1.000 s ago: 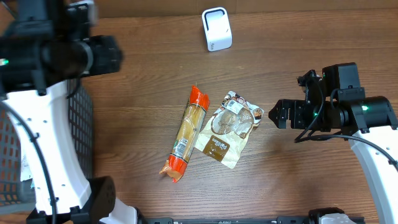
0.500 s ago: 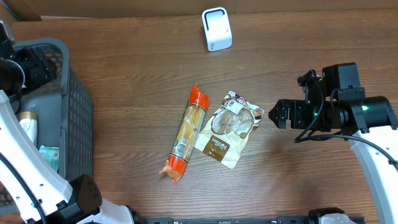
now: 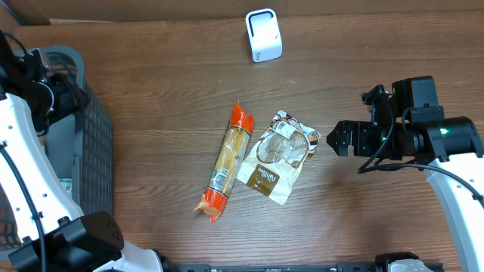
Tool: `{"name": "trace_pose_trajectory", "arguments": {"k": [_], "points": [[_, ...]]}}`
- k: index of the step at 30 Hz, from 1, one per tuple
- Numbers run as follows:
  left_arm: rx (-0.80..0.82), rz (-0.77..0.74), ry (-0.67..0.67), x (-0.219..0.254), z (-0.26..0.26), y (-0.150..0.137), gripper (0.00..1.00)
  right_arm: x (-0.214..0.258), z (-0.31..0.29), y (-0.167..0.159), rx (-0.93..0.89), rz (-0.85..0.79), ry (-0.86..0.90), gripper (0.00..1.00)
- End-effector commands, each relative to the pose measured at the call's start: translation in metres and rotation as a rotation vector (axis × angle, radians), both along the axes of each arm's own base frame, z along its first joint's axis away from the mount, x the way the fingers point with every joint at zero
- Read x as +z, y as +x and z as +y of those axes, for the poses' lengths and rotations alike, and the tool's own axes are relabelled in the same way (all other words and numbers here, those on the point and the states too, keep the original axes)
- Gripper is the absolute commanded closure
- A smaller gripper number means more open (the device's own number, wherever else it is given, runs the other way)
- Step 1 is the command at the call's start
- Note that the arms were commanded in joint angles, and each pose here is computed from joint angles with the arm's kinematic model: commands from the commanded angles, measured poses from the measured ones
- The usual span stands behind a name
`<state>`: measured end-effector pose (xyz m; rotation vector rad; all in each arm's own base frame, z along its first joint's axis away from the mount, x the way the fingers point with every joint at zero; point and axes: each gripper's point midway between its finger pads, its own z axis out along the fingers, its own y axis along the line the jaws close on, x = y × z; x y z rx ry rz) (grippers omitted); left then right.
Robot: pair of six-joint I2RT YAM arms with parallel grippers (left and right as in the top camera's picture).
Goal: Scan the item barcode
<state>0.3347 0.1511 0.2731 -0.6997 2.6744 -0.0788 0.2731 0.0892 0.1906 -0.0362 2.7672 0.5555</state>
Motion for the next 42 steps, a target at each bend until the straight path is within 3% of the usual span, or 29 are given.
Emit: {"name": "trace_pose_trajectory", "arguments": {"k": [1,31,37,42], "points": [[-0.032,0.004,0.004,-0.008,0.0,0.0,0.38,0.008,0.002,0.004,0.004,-0.024,0.004,0.0],[-0.087,0.044,0.065,-0.016,-0.011,0.006,0.41,0.008,0.002,0.004,0.004,-0.024,0.004,0.0],[-0.136,0.047,0.074,-0.016,-0.02,0.008,0.31,0.008,0.002,0.004,0.004,-0.024,0.004,0.0],[-0.102,0.045,0.074,-0.015,-0.014,0.006,0.32,0.008,0.002,0.004,0.004,-0.024,0.004,0.0]]}}
